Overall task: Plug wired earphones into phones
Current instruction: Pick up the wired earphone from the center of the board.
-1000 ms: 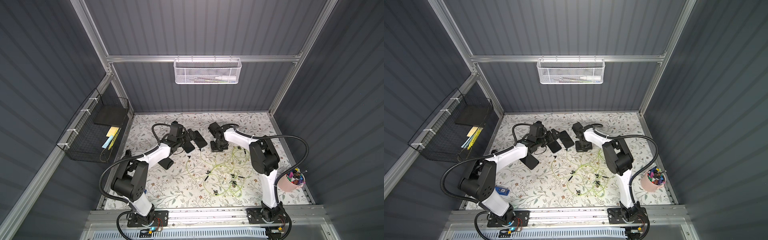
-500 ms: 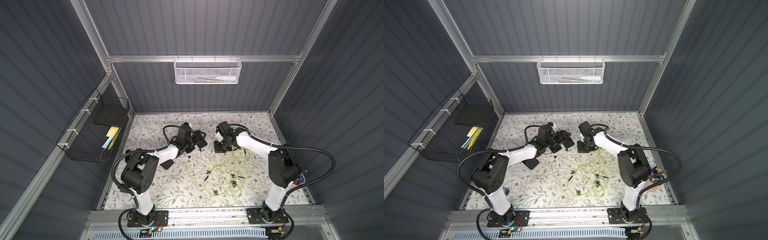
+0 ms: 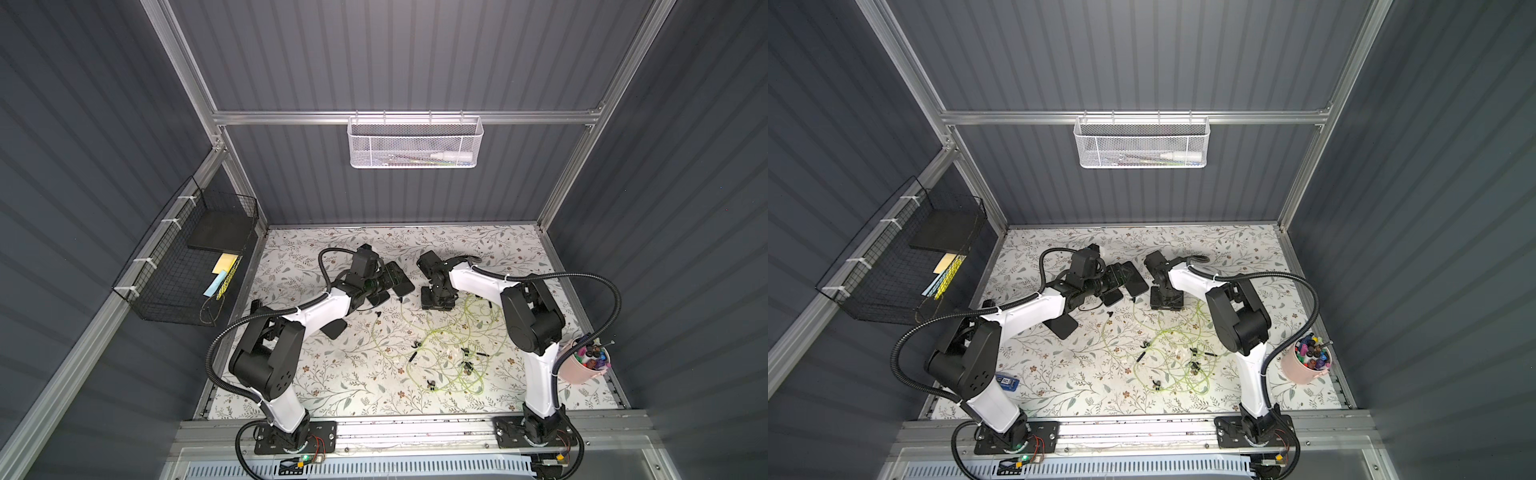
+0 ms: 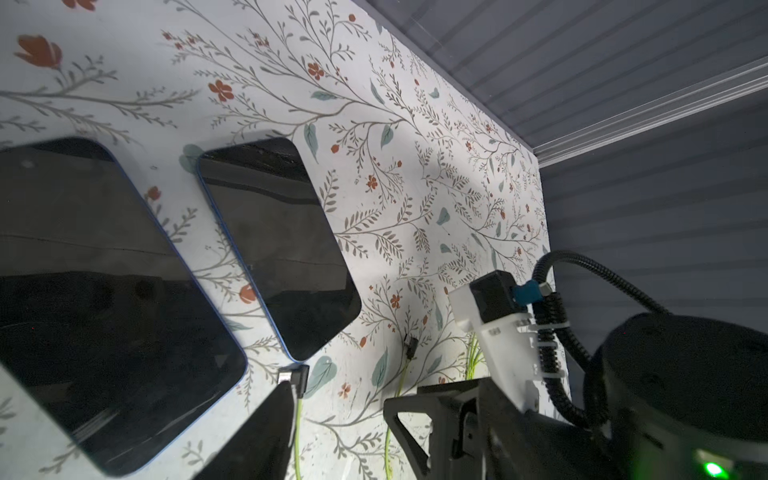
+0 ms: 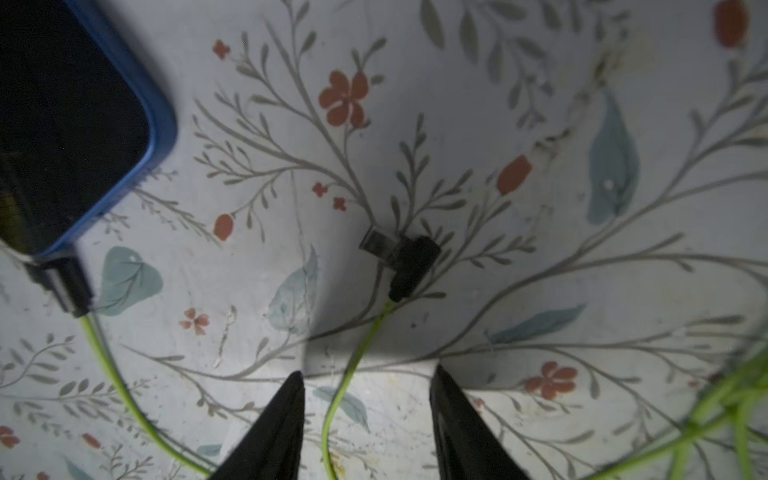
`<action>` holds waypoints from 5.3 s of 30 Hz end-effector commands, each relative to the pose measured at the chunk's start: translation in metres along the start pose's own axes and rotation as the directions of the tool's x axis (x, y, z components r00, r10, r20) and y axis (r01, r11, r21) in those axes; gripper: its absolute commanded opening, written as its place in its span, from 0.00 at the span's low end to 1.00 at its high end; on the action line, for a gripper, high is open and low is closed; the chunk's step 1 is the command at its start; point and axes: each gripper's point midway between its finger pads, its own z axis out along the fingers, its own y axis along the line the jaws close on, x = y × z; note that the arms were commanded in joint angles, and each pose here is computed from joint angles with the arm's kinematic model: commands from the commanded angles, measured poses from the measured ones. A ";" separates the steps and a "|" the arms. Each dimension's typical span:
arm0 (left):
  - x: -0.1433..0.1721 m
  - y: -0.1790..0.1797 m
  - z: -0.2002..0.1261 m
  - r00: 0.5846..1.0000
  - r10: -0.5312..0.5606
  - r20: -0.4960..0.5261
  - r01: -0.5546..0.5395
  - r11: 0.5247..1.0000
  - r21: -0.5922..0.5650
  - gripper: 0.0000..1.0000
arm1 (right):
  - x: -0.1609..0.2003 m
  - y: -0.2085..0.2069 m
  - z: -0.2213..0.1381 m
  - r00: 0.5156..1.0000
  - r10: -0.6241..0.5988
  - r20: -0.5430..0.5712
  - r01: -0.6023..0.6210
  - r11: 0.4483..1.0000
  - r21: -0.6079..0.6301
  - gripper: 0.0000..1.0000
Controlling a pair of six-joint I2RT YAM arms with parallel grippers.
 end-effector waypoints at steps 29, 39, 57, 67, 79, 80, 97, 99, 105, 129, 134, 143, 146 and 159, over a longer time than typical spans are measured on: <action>0.033 -0.025 0.044 0.981 -0.138 -0.138 0.168 0.957 0.236 0.53 | -0.013 0.041 -0.037 0.939 -0.248 0.238 0.311 0.908 -0.281 0.00; 0.063 -0.008 0.055 0.953 -0.115 -0.281 0.160 0.977 0.142 0.38 | -0.017 0.049 -0.045 0.940 -0.204 0.274 0.291 0.898 -0.330 0.00; 0.060 -0.008 0.063 0.953 -0.136 -0.270 0.184 0.970 0.159 0.15 | -0.012 0.058 -0.049 0.939 -0.199 0.280 0.301 0.869 -0.392 0.00; 0.058 -0.010 0.061 0.955 -0.130 -0.266 0.178 0.970 0.166 0.00 | -0.018 0.042 -0.060 0.964 -0.098 0.249 0.210 0.851 -0.481 0.07; 0.041 -0.044 0.053 0.937 -0.091 -0.338 0.233 0.883 0.408 0.00 | -0.039 -0.001 -0.119 0.981 0.164 0.108 0.024 0.444 -0.896 0.56; 0.042 -0.051 0.051 0.929 -0.072 -0.363 0.241 0.861 0.447 0.00 | -0.042 -0.001 -0.121 0.980 0.173 0.098 0.020 0.402 -0.916 0.54; 0.047 -0.077 0.044 0.883 -0.011 -0.470 0.316 0.754 0.576 0.00 | -0.054 0.002 -0.108 0.983 0.157 0.100 0.046 0.313 -0.949 0.34; 0.046 -0.078 0.044 0.882 -0.011 -0.470 0.319 0.748 0.581 0.00 | -0.055 0.002 -0.108 0.982 0.158 0.105 0.051 0.314 -0.948 0.31; 0.045 -0.081 0.045 0.884 -0.016 -0.467 0.323 0.743 0.586 0.00 | -0.059 0.003 -0.107 0.981 0.165 0.099 0.046 0.302 -0.952 0.27; 0.046 -0.076 0.051 0.891 -0.045 -0.452 0.327 0.755 0.569 0.00 | -0.057 0.023 -0.107 0.985 0.154 0.082 0.039 0.258 -0.965 0.13; 0.045 -0.075 0.052 0.896 -0.051 -0.442 0.323 0.759 0.566 0.00 | -0.057 0.022 -0.104 0.983 0.164 0.078 0.032 0.265 -0.964 0.04; 0.021 -0.046 0.049 0.933 -0.126 -0.338 0.273 0.858 0.434 0.70 | -0.057 0.017 -0.097 0.978 0.195 0.075 0.013 0.300 -0.954 0.00; 0.009 -0.009 0.054 0.926 -0.244 -0.287 0.319 0.914 0.251 0.77 | -0.056 0.013 -0.095 0.975 0.204 0.087 0.014 0.332 -0.943 0.00; -0.037 0.068 0.061 0.979 -0.180 -0.100 0.097 0.834 -0.542 0.75 | -0.016 -0.036 -0.085 0.981 0.149 0.122 -0.032 0.750 -0.661 0.00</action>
